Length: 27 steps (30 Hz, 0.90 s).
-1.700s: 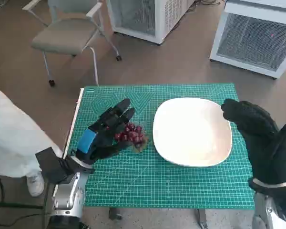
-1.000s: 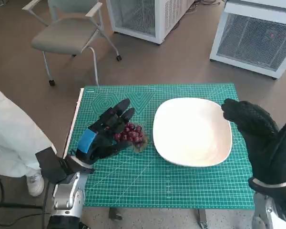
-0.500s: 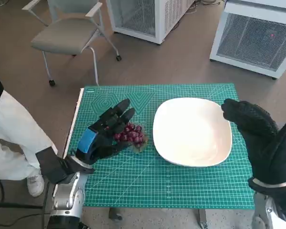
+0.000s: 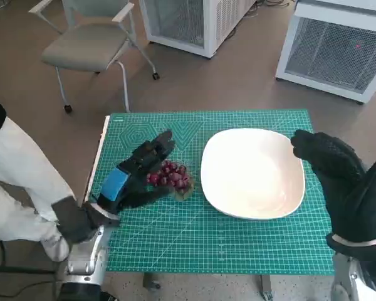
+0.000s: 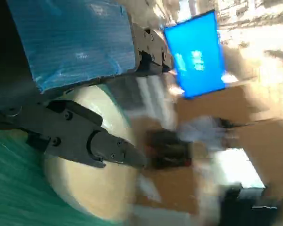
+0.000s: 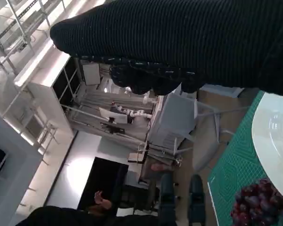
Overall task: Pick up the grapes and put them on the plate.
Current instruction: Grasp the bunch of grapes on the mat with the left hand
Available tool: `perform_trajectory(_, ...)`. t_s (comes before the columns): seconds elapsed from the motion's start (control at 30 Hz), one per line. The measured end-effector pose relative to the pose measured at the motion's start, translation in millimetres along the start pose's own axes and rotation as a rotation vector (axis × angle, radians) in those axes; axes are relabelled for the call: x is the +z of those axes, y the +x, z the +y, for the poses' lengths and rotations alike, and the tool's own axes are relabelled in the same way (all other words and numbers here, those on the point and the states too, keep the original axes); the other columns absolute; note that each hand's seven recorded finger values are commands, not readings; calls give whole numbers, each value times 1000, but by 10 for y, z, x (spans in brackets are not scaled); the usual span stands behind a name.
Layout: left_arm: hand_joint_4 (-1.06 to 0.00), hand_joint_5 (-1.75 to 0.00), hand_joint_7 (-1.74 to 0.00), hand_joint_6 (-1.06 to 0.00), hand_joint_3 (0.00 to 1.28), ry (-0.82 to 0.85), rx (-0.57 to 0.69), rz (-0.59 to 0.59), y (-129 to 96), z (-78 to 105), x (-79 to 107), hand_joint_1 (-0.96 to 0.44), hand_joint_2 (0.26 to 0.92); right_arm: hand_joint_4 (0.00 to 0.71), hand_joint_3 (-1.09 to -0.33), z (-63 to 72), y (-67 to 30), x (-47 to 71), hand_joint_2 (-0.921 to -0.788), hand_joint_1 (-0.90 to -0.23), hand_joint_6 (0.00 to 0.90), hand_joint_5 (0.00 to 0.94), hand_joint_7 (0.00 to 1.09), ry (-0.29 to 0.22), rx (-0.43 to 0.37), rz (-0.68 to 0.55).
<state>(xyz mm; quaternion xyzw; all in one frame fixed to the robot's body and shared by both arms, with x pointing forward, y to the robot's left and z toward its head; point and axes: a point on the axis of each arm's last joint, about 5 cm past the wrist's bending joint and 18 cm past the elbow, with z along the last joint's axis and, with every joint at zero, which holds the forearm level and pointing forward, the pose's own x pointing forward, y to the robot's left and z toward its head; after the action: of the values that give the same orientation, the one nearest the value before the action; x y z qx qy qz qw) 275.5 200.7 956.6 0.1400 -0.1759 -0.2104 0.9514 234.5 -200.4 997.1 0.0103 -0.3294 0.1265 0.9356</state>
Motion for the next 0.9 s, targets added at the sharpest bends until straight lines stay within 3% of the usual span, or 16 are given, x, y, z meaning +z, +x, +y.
perform_trajectory(0.13, -139, 0, -1, -279, 3, 224, 0, 54, -12, 45, 75, -220, 875, 274, -598, 0, 3, 3, -921, -524, 142, 475, 913, 0, 0, -2)
perform_trajectory(0.27, -99, 0, -2, -248, 3, 437, -22, 98, -4, 52, 167, -137, 810, 273, -598, -2, 1, 3, -921, -524, 141, 476, 913, 0, -1, 0)
perform_trajectory(0.57, -67, 0, -7, -241, 1, 802, -109, 390, 141, -97, 300, -93, 762, 269, -591, -1, 3, 5, -921, -525, 139, 480, 915, 3, -1, 4)
perform_trajectory(0.7, -67, -1, -8, -247, 1, 888, -133, 470, 242, -181, 332, -100, 761, 268, -590, 4, -7, 0, -921, -525, 138, 482, 916, 8, -3, 17)
perform_trajectory(0.9, -70, -2, -7, -253, 1, 934, -151, 483, 366, -254, 372, -114, 762, 268, -589, 0, -22, -3, -921, -525, 138, 485, 917, 15, -7, 24)
